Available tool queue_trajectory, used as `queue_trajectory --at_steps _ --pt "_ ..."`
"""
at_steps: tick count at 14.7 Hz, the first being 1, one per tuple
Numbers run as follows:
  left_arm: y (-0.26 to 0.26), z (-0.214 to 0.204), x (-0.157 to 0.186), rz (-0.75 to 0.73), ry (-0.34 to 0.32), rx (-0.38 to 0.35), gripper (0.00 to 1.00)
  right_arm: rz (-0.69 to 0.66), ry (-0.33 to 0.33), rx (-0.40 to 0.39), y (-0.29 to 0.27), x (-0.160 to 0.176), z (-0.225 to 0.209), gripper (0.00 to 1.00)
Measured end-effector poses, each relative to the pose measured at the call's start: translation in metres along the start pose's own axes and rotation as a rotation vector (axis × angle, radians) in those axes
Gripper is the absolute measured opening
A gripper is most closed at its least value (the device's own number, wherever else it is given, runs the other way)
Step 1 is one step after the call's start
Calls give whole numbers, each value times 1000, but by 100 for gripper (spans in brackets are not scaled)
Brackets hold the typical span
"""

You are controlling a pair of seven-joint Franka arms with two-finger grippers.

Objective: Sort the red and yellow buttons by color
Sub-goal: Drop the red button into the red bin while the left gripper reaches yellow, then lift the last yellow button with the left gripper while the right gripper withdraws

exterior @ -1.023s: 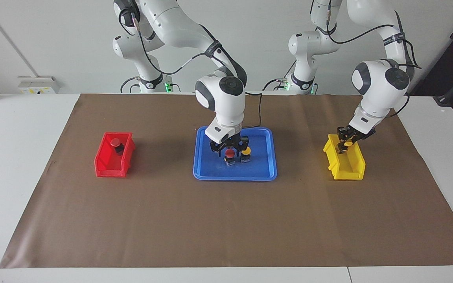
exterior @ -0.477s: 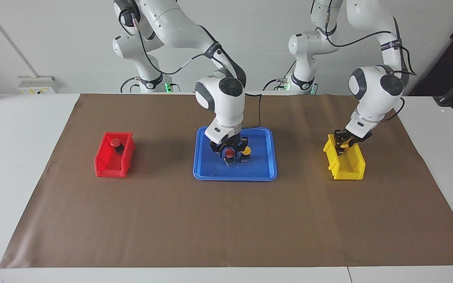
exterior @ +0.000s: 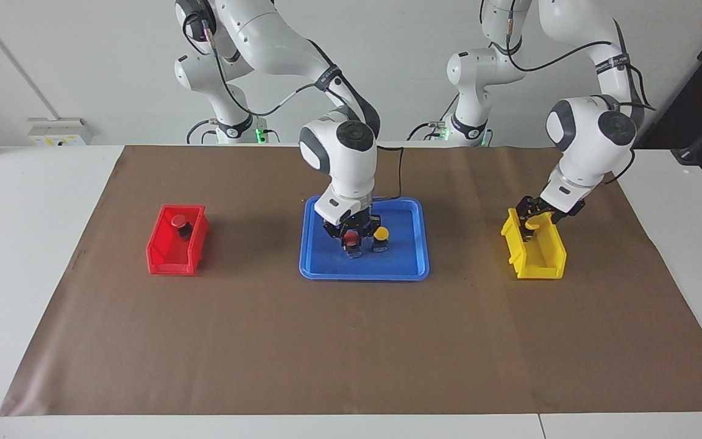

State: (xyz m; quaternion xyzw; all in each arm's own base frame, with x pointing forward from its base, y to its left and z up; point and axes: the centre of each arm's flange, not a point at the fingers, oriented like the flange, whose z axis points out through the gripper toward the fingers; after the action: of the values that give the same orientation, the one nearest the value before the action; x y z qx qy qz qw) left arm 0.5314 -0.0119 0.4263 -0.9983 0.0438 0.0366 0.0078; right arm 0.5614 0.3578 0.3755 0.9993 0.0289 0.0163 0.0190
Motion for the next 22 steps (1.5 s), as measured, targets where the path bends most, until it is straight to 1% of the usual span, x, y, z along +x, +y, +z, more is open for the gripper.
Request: queue_trajectory --at_steps 1,2,4,5,6,7,8,9,11,12,14,15,17,22 --pt "2 -30 6 3 7 1 93 -47 -10 -12 28 11 -18 41" --pt "6 -63 10 12 21 3 99 -106 -20 -21 68 21 -40 41" --pt "33 -125 14 20 57 5 100 -200 -31 -29 176 33 -82 41" --pt "59 -140 15 -10 81 2 100 -231 -39 -30 235 32 -95 41" --pt "94 -140 16 -63 100 -3 100 -258 -50 -29 288 28 -100 41" --pt "133 -130 18 -106 121 -13 100 -280 -61 -27 327 23 -98 41" --pt "177 -113 18 -133 133 -25 100 -305 -71 -23 357 18 -90 41" --pt "222 -91 17 -155 128 -33 100 -328 -67 -21 380 16 -80 41" --pt "298 -38 11 -189 113 -44 100 -362 -38 -25 409 11 -59 41" --pt "327 -13 7 -198 104 -47 100 -372 -26 -28 416 6 -46 41" --pt "378 30 -7 -211 82 -44 100 -379 -15 -29 416 -6 -24 41" --pt "396 42 -14 -210 78 -44 100 -384 -12 -29 412 -12 -16 41" --pt "411 53 -19 -217 81 -50 100 -392 -5 -30 407 -26 -4 41" --pt "403 54 -13 -236 85 -49 100 -389 20 -36 407 -47 16 41"
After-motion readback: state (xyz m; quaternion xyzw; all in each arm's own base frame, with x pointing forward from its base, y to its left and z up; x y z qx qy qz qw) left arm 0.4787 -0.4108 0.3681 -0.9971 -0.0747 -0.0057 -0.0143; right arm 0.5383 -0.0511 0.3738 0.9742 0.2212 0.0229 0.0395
